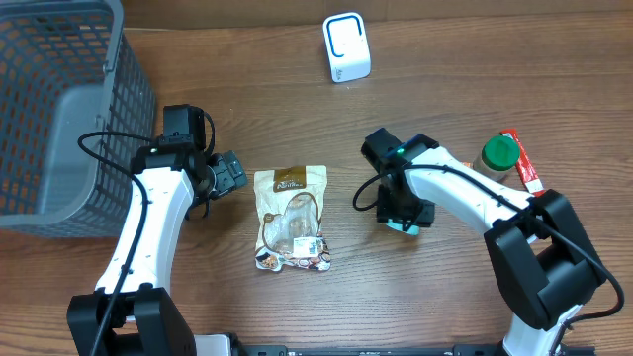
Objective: Scan the item barcode
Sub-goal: 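Open the right gripper and release the wipes pack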
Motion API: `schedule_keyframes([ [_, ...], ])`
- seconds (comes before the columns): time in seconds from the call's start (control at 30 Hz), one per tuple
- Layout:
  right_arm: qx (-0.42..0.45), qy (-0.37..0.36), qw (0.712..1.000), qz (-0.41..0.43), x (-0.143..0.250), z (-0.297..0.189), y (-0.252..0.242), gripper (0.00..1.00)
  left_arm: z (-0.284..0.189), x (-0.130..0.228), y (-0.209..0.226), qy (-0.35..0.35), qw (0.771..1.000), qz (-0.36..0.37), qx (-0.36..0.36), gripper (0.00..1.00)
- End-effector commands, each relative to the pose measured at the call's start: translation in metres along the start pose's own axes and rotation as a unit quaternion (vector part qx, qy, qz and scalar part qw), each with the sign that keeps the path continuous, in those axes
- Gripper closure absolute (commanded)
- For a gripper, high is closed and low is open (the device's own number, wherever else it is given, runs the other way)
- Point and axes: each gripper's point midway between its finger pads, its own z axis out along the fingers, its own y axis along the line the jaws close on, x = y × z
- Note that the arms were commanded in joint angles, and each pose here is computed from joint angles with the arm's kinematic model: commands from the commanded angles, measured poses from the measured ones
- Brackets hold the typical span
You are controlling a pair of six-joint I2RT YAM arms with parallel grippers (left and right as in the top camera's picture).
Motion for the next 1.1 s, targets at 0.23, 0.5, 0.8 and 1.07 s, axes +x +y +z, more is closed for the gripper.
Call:
schedule_keyframes([
  [0.23,-0.017,0.014,1.000,0.003,-0.011,-0.010,-0.025,0.46,-0.004,-0.006,0.000,-0.010,1.000,0.004,-0.001,0.00],
  [0.5,-0.067,-0.003,0.996,-0.049,-0.010,-0.015,0.012,0.47,-0.004,-0.006,0.000,-0.010,1.000,0.004,-0.001,0.00],
  [0.8,-0.077,-0.029,0.995,-0.057,-0.020,-0.021,0.023,0.47,-0.004,-0.006,0.000,-0.010,1.000,0.004,-0.001,0.00],
  [1.07,-0.099,-0.059,0.992,-0.043,-0.034,-0.025,0.034,0.53,-0.004,-0.006,0.000,-0.010,1.000,0.004,-0.001,0.00],
])
